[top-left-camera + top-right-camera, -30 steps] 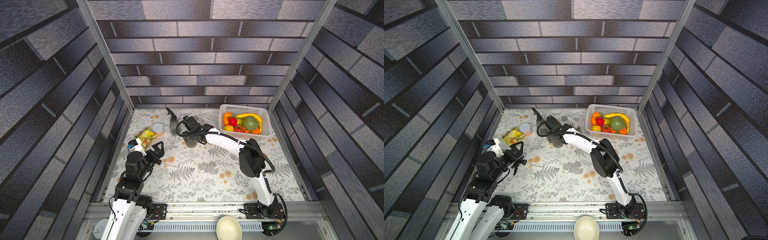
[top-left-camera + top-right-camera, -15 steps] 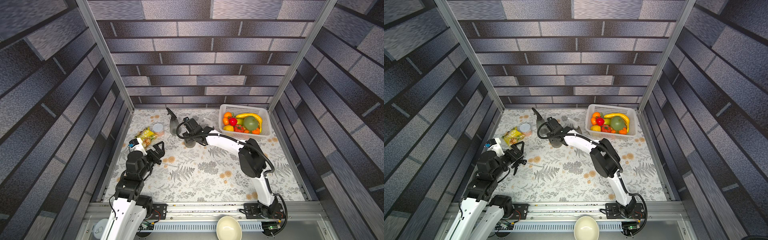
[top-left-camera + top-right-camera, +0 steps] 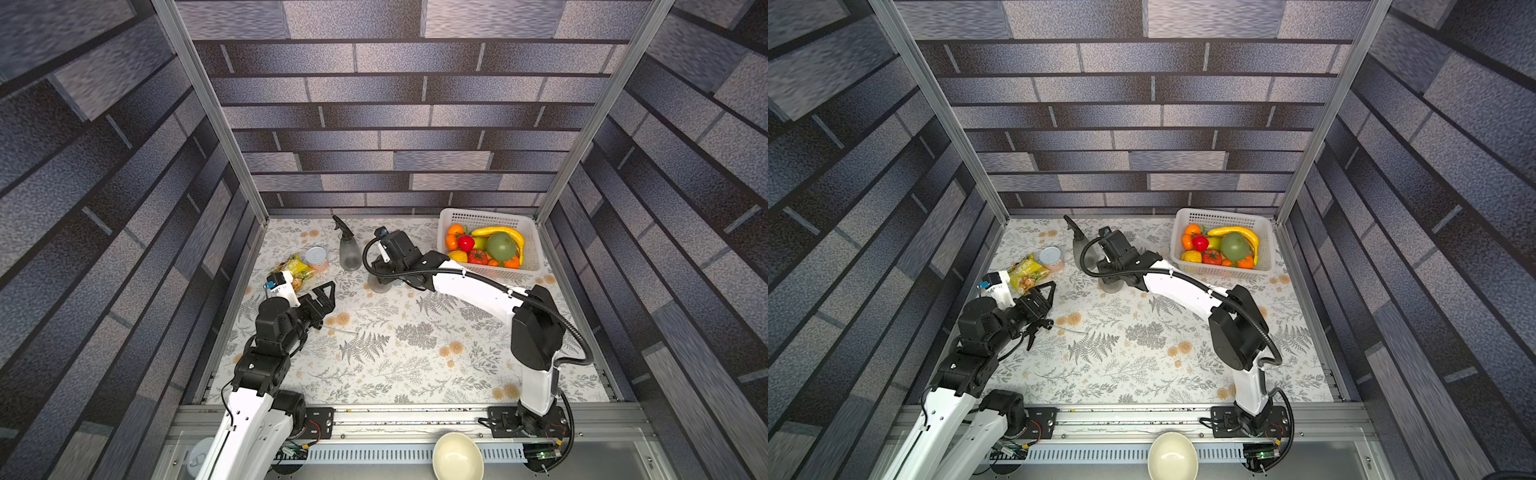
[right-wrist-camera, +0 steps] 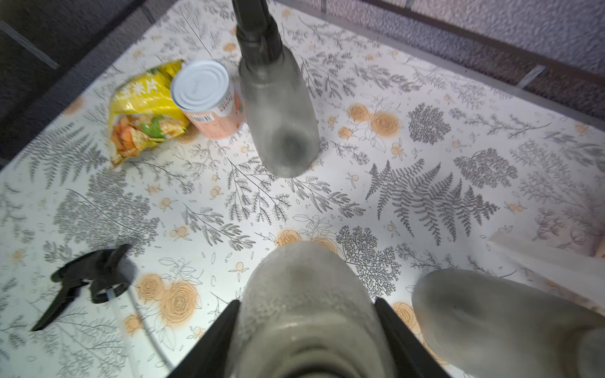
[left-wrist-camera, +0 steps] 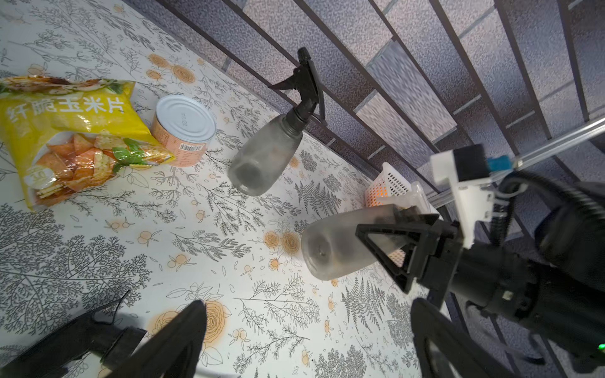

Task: Attach spray nozzles to spray bottles
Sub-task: Pick up the spray bottle from the center of the board.

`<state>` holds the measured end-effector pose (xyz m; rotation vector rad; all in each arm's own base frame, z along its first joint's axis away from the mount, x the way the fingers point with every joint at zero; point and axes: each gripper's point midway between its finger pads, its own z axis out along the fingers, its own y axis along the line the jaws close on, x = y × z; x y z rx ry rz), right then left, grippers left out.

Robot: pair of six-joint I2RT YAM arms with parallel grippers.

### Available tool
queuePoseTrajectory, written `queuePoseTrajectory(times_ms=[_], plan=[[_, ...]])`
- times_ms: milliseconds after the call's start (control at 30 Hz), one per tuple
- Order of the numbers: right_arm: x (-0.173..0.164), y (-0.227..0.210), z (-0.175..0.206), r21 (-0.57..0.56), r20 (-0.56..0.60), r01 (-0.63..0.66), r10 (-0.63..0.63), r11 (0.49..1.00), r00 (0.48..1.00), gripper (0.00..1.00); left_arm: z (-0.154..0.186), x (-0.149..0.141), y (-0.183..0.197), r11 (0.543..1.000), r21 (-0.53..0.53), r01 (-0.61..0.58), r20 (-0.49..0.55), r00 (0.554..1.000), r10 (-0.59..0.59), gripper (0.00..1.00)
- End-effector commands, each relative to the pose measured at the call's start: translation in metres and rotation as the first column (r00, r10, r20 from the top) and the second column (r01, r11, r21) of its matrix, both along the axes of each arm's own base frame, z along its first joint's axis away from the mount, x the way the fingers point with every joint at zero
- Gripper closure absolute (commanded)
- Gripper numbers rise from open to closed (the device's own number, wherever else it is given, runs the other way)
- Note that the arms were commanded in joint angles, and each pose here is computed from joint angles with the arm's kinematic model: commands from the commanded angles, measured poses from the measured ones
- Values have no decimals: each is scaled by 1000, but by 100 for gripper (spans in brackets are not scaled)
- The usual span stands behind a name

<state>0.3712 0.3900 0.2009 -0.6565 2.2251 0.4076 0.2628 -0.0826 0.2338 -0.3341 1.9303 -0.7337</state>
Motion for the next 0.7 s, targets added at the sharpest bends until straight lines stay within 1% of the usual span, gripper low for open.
queuePoseTrajectory(times_ms=[0, 100, 133, 200, 233, 300, 367, 433, 467, 533, 633, 667], plan=[[-18, -16, 35, 42, 1, -6, 6, 999, 1000, 38, 27, 3, -27, 990, 87, 110, 111, 987, -120, 0], [-32, -32, 58, 53, 10, -4, 3, 999, 1000, 38, 31, 3, -56, 961, 218, 172, 169, 963, -210, 0], [-39, -39, 66, 51, 8, -6, 5, 999, 1000, 38, 31, 2, -68, 943, 269, 197, 184, 950, -251, 0], [-51, -48, 81, 51, 1, -21, 21, 998, 1000, 38, 26, -3, -92, 891, 378, 253, 203, 916, -346, 0], [-59, -52, 88, 48, -5, -33, 34, 998, 999, 38, 20, -7, -104, 858, 426, 285, 206, 893, -399, 0], [-72, -61, 98, 50, -12, -52, 53, 997, 999, 38, 17, -12, -122, 806, 512, 298, 248, 847, -471, 0], [-83, -72, 111, 58, -10, -60, 61, 997, 998, 38, 13, -18, -136, 755, 592, 284, 295, 795, -530, 0], [-95, -80, 123, 72, -13, -75, 76, 995, 997, 38, 12, -25, -149, 707, 665, 241, 357, 729, -584, 0], [-98, -83, 126, 76, -15, -80, 81, 994, 997, 38, 14, -27, -152, 706, 676, 211, 397, 704, -589, 0], [-110, -88, 133, 93, -29, -103, 107, 990, 994, 38, 21, -26, -154, 725, 668, 167, 466, 665, -583, 0], [-121, -92, 137, 117, -44, -121, 127, 986, 991, 38, 27, -24, -159, 733, 662, 157, 511, 621, -595, 0], [-124, -94, 139, 124, -46, -122, 129, 985, 991, 38, 28, -24, -160, 739, 654, 161, 519, 615, -594, 0]])
